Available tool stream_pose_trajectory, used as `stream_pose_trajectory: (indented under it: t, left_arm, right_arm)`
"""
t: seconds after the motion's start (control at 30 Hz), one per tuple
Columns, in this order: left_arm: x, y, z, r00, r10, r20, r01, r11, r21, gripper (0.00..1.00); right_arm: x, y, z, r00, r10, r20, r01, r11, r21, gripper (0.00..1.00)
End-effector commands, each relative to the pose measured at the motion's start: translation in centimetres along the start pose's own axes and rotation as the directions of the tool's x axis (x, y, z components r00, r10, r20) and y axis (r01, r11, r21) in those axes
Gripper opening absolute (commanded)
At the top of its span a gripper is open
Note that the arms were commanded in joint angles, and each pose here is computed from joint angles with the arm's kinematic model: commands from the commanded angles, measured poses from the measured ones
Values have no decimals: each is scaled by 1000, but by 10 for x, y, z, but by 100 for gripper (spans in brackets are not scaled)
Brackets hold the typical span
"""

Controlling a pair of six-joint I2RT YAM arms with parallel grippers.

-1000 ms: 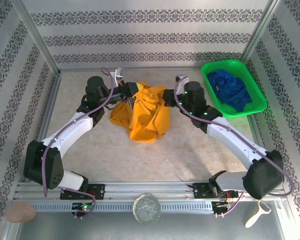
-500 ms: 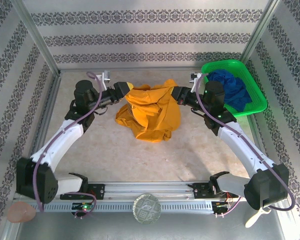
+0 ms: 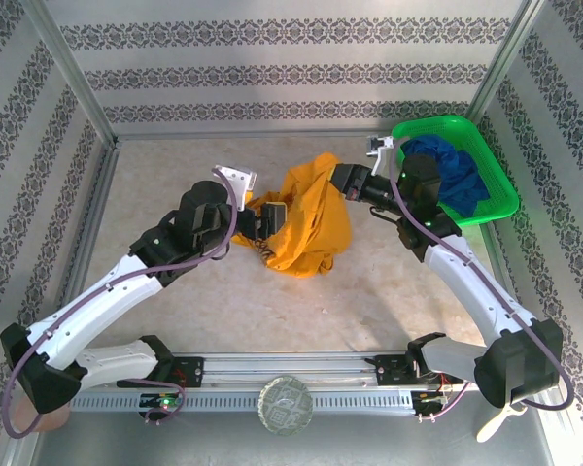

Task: Fold the inside-out t-shirt

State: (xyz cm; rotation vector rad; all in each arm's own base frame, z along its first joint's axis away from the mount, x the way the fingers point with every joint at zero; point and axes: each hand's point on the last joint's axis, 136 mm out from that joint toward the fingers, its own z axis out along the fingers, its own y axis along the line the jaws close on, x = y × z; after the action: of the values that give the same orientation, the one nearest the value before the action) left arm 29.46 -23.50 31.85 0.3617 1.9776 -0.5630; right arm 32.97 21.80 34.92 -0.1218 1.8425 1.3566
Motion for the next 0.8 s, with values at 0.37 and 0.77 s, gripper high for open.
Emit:
stream_pose_trajectory:
  t: [0.37,0.77]
  left_arm:
    - [23,-73,52,977,207,-43,-195,961,195,90]
    - [-24,-28,74,1000,17,-4,-16,982,189,0]
  right_arm:
    - [-9,16,8,999,-30,14,30,999,-9,0]
    - [2,-8,2,1000,0,6,-1,999,46,0]
